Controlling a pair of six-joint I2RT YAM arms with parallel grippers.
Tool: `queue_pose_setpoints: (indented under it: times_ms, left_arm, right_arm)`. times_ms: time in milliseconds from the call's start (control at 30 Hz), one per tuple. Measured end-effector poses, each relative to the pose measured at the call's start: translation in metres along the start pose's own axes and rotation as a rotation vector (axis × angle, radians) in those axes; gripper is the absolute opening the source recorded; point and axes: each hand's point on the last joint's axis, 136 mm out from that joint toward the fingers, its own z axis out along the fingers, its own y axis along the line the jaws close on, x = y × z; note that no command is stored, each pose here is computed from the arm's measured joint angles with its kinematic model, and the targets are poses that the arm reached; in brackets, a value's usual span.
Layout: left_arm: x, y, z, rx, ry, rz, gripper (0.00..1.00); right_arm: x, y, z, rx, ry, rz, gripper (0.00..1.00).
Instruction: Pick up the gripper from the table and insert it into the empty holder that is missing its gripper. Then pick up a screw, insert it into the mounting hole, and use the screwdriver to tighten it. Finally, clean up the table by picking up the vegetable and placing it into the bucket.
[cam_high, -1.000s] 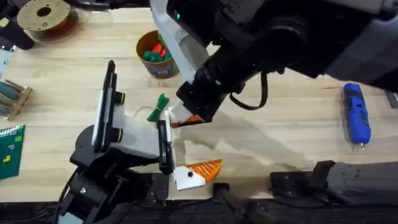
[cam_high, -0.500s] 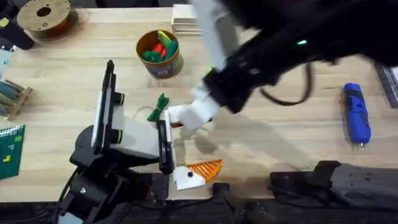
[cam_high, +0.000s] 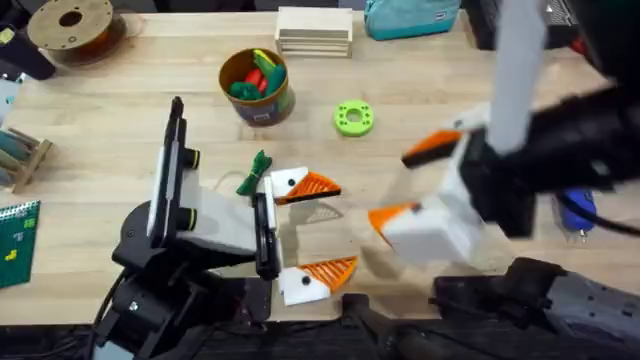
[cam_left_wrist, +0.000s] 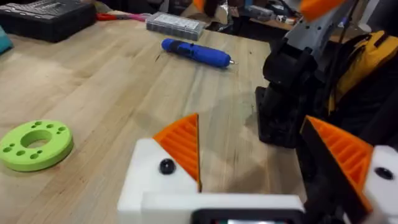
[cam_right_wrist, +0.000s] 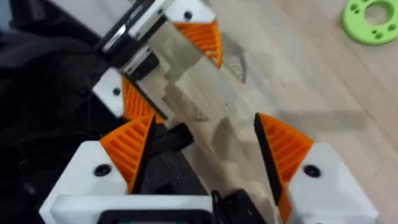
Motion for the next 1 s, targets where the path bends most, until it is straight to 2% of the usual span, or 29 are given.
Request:
queue_pose_setpoints:
  times_ms: [33, 100, 133, 267, 300, 333, 767, 900, 1000]
  left_arm:
    - [0.0, 0.0, 0.0, 0.0, 0.0, 0.0, 0.986]
    - [0.0, 0.0, 0.0, 0.0, 0.0, 0.001, 0.895]
    - [0.0, 0.0, 0.0, 0.0, 0.0, -0.001, 0.794]
    - [0.0, 0.0, 0.0, -0.002, 0.0, 0.001, 0.175]
    - [0.0, 0.0, 0.0, -0.003, 0.0, 0.005, 0.049]
    - [0.0, 0.0, 0.0, -0.003, -0.001, 0.006, 0.016]
    - [0.0, 0.001, 0.0, -0.003, -0.001, 0.007, 0.013]
    - [0.0, 0.001, 0.0, -0.003, 0.0, 0.006, 0.013]
    - [0.0, 0.001, 0.0, -0.003, 0.0, 0.006, 0.013]
  right_arm:
    - [0.006, 0.002, -0.001, -0.012, -0.001, -0.002, 0.935]
    - [0.015, 0.007, -0.004, -0.036, -0.01, -0.008, 0.935]
    - [0.018, 0.008, -0.005, -0.044, -0.015, -0.01, 0.936]
    - [0.025, 0.014, -0.013, -0.065, -0.042, -0.019, 0.935]
    - [0.026, 0.015, -0.015, -0.068, -0.049, -0.022, 0.935]
    - [0.027, 0.016, -0.016, -0.071, -0.051, -0.022, 0.935]
    - [0.036, 0.011, -0.015, -0.045, -0.014, 0.001, 0.937]
    - [0.038, -0.023, -0.008, 0.085, 0.038, 0.121, 0.938]
    - [0.036, -0.065, -0.001, 0.203, 0.075, 0.264, 0.939]
